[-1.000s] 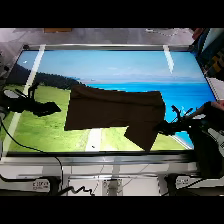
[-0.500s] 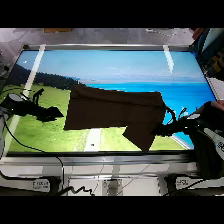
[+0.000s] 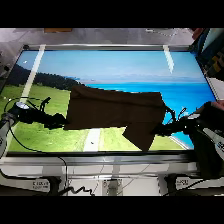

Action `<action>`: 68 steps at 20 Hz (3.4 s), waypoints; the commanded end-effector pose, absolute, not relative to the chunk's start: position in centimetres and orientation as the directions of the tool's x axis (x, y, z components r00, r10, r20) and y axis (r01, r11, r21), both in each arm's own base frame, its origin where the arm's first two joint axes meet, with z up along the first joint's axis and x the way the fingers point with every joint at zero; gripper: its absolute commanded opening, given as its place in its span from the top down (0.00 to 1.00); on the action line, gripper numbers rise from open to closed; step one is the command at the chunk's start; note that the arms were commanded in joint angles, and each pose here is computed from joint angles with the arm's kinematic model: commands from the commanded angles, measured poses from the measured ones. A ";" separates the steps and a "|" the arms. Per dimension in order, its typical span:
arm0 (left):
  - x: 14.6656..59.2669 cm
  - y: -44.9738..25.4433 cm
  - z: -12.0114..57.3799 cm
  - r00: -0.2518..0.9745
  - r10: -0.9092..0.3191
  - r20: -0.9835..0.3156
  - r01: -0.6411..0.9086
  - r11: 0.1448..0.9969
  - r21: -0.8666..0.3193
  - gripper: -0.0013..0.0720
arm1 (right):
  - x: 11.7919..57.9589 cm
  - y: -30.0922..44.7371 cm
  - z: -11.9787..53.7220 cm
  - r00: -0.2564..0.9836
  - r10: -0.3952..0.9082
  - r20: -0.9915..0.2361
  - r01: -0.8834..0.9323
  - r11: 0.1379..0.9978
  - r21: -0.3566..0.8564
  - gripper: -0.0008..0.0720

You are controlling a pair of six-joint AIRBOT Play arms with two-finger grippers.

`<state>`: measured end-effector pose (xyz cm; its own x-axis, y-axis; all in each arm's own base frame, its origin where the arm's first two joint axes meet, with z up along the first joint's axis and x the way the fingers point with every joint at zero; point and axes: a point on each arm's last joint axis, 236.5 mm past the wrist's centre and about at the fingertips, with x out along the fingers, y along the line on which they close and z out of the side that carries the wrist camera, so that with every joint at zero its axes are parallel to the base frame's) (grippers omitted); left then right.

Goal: Fold the clothes and pants, and hang the long-sleeved shirts on hangers.

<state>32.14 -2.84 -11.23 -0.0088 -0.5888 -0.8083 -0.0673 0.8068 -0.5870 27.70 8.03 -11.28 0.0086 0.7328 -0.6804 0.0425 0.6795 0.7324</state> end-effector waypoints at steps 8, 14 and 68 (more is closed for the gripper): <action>35.4 -9.2 -3.8 0.170 -0.827 -0.535 0.036 0.548 -0.836 0.97 | 34.0 11.5 -4.0 0.174 0.663 -0.728 -0.274 0.743 0.610 0.97; 37.7 -8.5 13.6 0.436 -0.777 -0.454 0.424 0.623 -0.657 0.97 | 37.1 10.6 17.6 0.595 0.576 -0.561 -0.525 0.806 0.272 0.97; 45.7 -2.5 -5.1 0.378 -0.453 -0.808 0.263 0.889 -0.375 0.97 | 42.0 3.7 -5.6 0.117 0.372 -0.921 -0.189 0.919 0.347 0.97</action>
<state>47.72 -2.22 -2.69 0.4820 -0.4393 -0.7581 0.2458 0.8983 -0.3642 44.40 3.90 -2.96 0.1705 0.3891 -0.9053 -0.2264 0.9096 0.3483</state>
